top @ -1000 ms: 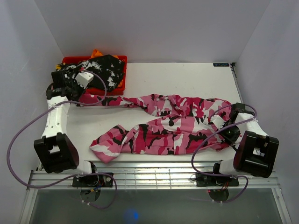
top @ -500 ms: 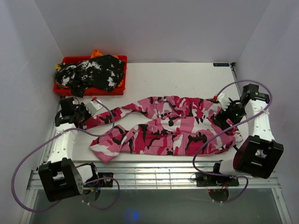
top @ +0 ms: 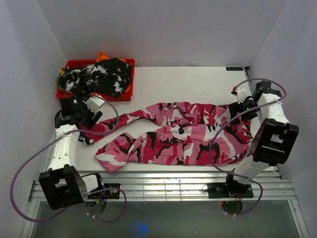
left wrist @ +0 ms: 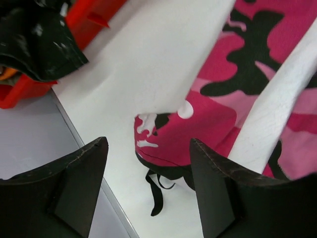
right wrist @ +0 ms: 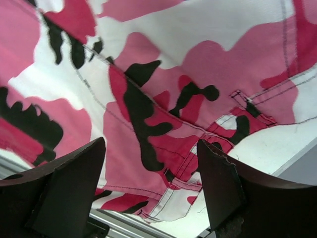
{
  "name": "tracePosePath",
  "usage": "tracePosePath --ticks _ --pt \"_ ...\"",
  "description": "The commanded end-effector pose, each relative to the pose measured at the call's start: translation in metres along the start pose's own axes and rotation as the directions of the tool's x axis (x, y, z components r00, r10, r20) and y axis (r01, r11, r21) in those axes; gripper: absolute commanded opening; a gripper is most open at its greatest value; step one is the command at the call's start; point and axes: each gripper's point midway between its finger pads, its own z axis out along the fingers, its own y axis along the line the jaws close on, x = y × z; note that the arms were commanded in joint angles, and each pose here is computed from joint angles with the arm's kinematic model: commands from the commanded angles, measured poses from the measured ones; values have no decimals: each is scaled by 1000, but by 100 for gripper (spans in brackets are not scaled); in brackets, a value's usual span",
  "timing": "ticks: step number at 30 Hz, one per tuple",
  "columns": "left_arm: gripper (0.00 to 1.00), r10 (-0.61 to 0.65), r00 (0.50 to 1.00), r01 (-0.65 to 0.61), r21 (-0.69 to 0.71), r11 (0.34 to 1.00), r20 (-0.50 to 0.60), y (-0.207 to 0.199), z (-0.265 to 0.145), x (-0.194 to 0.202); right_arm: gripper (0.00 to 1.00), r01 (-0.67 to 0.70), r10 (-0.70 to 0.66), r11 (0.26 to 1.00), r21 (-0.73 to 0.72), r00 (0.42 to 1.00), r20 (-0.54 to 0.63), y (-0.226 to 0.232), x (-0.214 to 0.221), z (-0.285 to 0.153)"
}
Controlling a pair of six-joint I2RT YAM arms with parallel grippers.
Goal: Fold and stack the trousers
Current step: Flatten the trousers out
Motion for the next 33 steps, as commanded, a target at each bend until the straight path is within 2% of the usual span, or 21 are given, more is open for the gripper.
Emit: tracePosePath --ticks 1,5,10,15,20,23,24,26,27,28,31,33 --pt "78 -128 984 128 1 992 122 11 -20 -40 80 -114 105 985 129 992 68 -32 -19 -4" --pt "79 -176 971 166 75 983 162 9 -26 -59 83 -177 161 974 142 980 116 -53 -33 -9" --pt "80 -197 966 177 125 976 169 9 -24 -68 92 -202 176 970 138 968 176 -73 -61 -17" --pt "80 -231 960 206 160 965 160 9 -18 -71 97 -196 184 976 97 976 117 -89 -57 15" --pt "80 -249 956 225 155 962 155 17 -16 -75 94 -164 166 982 -93 986 16 -72 -42 51" --pt "80 -265 952 241 159 957 153 18 -17 -77 82 -149 149 968 -202 989 -13 -56 -36 59" --pt "80 -267 951 243 155 957 155 19 -18 -77 54 -144 145 964 -223 989 -14 -51 -33 60" --pt "80 -265 952 242 152 958 155 17 -21 -77 32 -85 101 967 -242 994 53 -40 -44 44" --pt "80 -265 952 243 146 959 156 16 -23 -76 13 -68 90 962 -263 993 73 -30 -44 38" --pt "80 -260 952 238 145 960 158 14 -23 -75 8 -16 49 970 -243 990 132 -20 -54 16" --pt "80 -264 952 245 134 960 156 9 -24 -70 8 160 -115 969 -187 966 233 18 -60 -18" --pt "81 -269 951 249 134 959 156 6 -24 -68 8 289 -268 955 -66 937 223 25 -53 -22"
